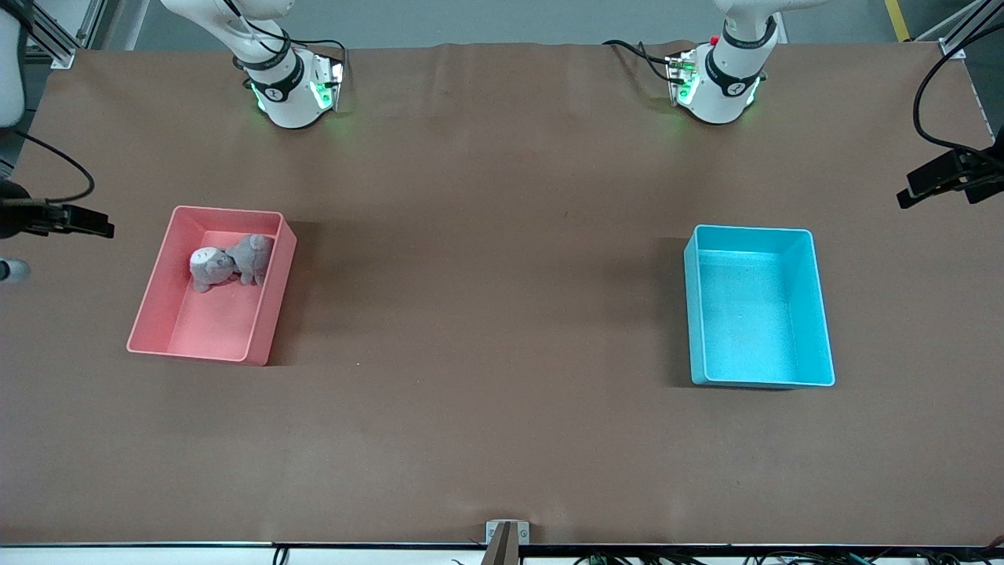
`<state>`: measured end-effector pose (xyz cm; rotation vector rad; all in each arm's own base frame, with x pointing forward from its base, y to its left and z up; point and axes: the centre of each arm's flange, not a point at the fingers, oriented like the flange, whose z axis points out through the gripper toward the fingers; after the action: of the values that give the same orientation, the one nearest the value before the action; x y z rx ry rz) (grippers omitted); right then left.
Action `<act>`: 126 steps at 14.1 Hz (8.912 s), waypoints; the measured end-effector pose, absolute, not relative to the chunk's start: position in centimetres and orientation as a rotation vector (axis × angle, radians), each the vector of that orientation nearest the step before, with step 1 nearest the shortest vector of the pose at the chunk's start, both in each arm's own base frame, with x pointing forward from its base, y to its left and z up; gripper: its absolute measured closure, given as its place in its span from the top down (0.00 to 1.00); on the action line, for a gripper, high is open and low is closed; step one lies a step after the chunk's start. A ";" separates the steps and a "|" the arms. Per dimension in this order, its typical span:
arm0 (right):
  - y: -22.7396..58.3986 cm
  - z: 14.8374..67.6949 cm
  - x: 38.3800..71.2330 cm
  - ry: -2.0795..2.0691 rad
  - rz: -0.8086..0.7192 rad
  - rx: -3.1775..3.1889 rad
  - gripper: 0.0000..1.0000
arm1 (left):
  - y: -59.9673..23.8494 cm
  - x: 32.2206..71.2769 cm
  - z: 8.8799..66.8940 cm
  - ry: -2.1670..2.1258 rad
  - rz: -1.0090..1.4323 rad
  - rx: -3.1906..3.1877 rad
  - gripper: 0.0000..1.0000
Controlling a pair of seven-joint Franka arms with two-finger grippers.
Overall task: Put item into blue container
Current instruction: 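Reach the right gripper into the pink tray above the grey plush, then lower the right gripper and grasp the grey plush toy, then lift the plush with the right gripper and carry it to mid-table, then release the plush on the table while the left gripper reaches it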
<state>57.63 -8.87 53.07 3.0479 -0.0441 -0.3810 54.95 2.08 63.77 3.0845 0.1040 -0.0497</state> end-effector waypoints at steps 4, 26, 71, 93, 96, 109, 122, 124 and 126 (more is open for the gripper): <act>-11.0 45.7 56.7 -0.118 -0.319 3.044 1.00 | 1.7 54.9 63.8 0.093 -0.048 3.085 1.00; -10.4 32.0 51.3 -0.367 -0.254 3.032 1.00 | 1.9 54.9 63.9 0.098 -0.049 3.085 1.00; -10.9 20.1 48.2 -0.650 -0.243 2.977 0.36 | 2.1 54.9 63.8 0.106 -0.050 3.085 1.00; 11.5 42.3 59.0 -0.920 -0.365 2.917 0.22 | 2.2 54.9 63.8 0.106 -0.049 3.085 1.00; 22.5 41.9 57.9 -1.099 -0.231 2.913 0.22 | 2.2 54.9 63.8 0.106 -0.049 3.085 1.00; 48.8 25.1 51.5 -1.576 -0.015 2.782 0.22 | 2.3 54.9 63.8 0.111 -0.051 3.084 1.00; 45.2 30.7 58.6 -1.683 0.041 2.747 1.00 | 2.2 56.8 60.1 0.118 -0.149 3.008 1.00; 40.2 36.2 61.0 -1.618 0.027 2.770 1.00 | -3.0 57.1 59.4 0.059 -0.184 2.967 1.00; 34.2 40.6 62.5 -1.505 -0.048 2.807 1.00 | -10.3 57.8 57.3 0.102 -0.233 2.926 1.00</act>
<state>62.47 34.20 40.58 2.8073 -1.5046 -0.0482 57.77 -10.33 57.34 2.9263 0.1017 -0.2326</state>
